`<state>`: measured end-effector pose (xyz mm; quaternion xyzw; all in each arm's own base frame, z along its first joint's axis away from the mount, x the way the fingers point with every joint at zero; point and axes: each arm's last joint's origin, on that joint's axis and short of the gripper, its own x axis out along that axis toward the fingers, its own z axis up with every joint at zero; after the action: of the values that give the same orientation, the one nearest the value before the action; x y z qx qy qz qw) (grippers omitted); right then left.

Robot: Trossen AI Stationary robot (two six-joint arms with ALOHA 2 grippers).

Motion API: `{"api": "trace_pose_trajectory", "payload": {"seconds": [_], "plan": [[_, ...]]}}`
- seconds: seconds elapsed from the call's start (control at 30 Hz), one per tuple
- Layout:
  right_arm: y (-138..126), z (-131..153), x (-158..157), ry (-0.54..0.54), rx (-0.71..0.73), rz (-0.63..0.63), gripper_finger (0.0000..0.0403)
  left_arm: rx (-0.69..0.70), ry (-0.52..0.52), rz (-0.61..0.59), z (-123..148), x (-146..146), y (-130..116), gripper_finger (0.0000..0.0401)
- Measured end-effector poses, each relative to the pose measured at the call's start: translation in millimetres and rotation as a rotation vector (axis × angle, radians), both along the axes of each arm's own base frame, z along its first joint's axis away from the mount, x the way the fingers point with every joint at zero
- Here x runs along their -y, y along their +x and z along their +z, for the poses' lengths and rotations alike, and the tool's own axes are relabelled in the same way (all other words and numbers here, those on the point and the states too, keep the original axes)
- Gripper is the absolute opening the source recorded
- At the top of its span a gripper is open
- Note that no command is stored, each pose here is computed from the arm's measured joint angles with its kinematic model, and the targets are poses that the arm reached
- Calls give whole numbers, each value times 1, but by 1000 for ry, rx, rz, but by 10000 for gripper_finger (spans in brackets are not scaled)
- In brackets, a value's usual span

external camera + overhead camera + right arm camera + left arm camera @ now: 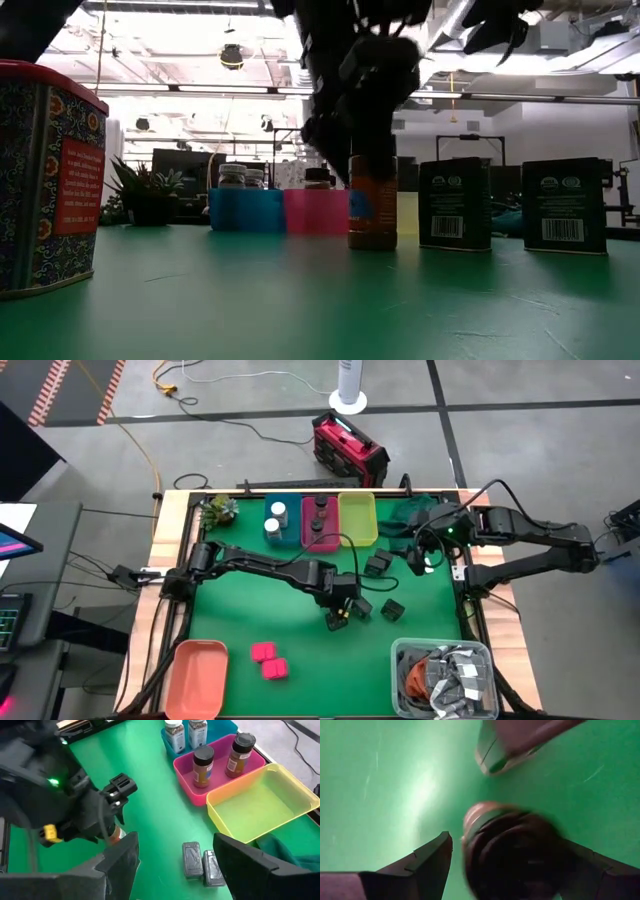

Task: Sort spices by type
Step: Put the black seasoning bottle into the pink bin

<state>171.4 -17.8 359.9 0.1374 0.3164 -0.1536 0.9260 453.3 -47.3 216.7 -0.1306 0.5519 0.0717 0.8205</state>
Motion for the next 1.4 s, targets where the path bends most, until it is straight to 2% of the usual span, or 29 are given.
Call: {"api": "trace_pose_trajectory", "payload": {"seconds": [0.17,0.43,0.57,0.73,0.93,1.17,1.3,1.4], "plan": [[0,0,0,0,0,0,284,-13,-19,24,-17,-1,-3,262],[0,0,0,1,2,-1,284,32,-62,84,-13,-17,3,155],[0,0,0,1,6,-1,284,32,-120,89,-10,-31,3,155],[0,0,0,2,7,-8,284,35,-108,66,-5,-41,1,155],[0,1,1,-10,8,-29,284,46,4,74,24,-57,-14,155],[2,3,2,-26,40,-45,284,58,273,247,64,-115,-42,164],[4,4,2,-27,55,-45,284,88,319,298,70,-152,-49,165],[6,3,2,-27,52,-45,284,155,311,293,70,-173,-46,164]]}}
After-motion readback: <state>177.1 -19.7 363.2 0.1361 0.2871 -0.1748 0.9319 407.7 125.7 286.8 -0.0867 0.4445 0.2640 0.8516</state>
